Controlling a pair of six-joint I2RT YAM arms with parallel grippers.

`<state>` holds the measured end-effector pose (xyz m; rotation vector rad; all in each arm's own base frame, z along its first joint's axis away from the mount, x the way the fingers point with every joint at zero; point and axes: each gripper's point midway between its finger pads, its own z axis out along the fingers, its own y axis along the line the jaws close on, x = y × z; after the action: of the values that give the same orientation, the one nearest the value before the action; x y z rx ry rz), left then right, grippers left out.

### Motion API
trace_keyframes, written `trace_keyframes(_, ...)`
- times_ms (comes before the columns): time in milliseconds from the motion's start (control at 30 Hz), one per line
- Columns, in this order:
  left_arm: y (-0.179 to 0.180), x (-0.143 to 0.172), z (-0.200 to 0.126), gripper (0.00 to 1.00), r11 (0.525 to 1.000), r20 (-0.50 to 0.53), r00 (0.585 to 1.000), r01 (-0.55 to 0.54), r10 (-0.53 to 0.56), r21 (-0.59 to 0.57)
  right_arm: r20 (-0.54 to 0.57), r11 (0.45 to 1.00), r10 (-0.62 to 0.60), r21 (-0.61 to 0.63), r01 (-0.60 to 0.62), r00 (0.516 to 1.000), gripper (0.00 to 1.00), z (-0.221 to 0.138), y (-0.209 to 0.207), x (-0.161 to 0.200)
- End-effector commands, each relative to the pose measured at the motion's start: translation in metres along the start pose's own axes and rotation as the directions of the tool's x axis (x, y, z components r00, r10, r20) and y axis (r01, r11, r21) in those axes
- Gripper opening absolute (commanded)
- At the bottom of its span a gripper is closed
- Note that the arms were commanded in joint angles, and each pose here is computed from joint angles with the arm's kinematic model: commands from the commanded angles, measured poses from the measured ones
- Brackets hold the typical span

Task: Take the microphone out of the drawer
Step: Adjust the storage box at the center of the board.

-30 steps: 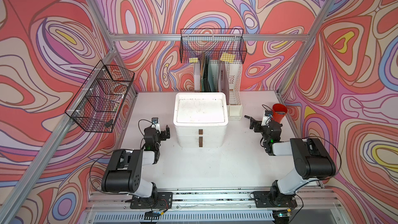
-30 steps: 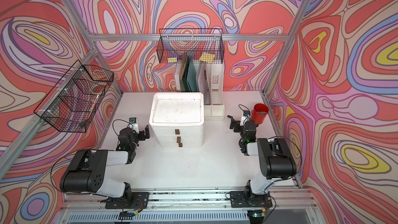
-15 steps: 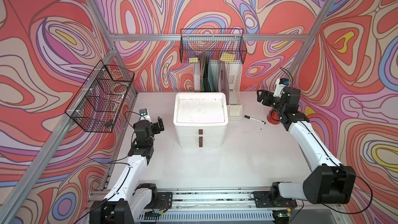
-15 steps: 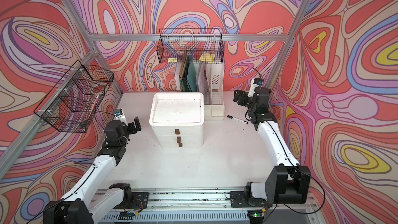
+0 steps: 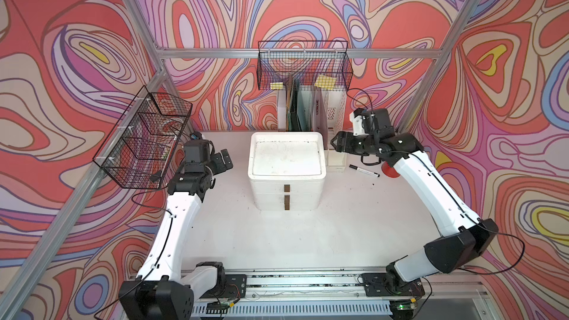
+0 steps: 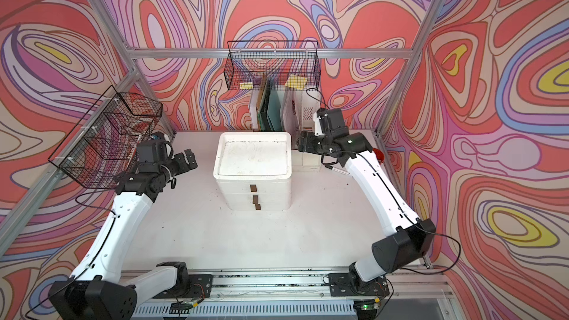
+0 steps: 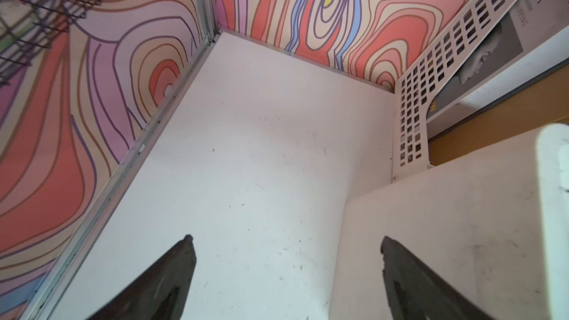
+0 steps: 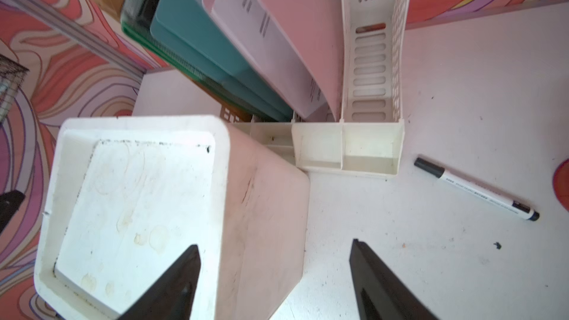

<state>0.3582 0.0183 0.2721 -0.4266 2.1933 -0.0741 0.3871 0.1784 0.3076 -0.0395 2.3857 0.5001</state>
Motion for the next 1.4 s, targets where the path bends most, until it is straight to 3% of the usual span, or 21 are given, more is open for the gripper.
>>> trace_keyframes(0, -0.011, 0.024, -0.004, 0.99, 0.997, -0.178, 0.983, 0.061, -0.053, 0.04, -0.095, 0.997, -0.024, 0.07, 0.031, 0.995, 0.75, 0.002, 0.005, 0.022)
trace_keyframes(100, -0.017, 0.024, -0.005, 0.99, 0.996, -0.223, 0.973, 0.078, -0.066, 0.05, -0.127, 0.994, -0.068, 0.07, 0.078, 0.99, 0.74, 0.01, 0.021, 0.027)
trace_keyframes(467, -0.028, 0.024, -0.024, 0.99, 0.99, -0.231, 0.973, 0.052, -0.02, 0.131, -0.169, 0.973, -0.191, 0.1, 0.21, 0.967, 0.65, 0.049, 0.042, 0.034)
trace_keyframes(767, -0.036, 0.015, -0.037, 1.0, 0.985, -0.25, 0.968, 0.042, 0.001, 0.166, -0.169, 0.957, -0.274, 0.049, 0.285, 0.947, 0.39, 0.069, 0.06, 0.032)
trace_keyframes(933, -0.052, 0.006, -0.047, 0.99, 0.968, -0.247, 0.969, 0.039, 0.024, 0.247, -0.166, 0.932, -0.364, -0.053, 0.36, 0.917, 0.3, 0.072, 0.076, 0.035)
trace_keyframes(1233, -0.087, -0.007, -0.059, 0.99, 0.908, -0.281, 0.958, 0.062, 0.062, 0.415, -0.151, 0.818, -0.554, -0.284, 0.501, 0.819, 0.28, 0.081, 0.111, 0.045)
trace_keyframes(1367, -0.091, -0.011, -0.06, 0.99, 0.903, -0.287, 0.956, 0.069, 0.062, 0.425, -0.125, 0.756, -0.613, -0.38, 0.533, 0.78, 0.27, 0.087, 0.129, 0.045)
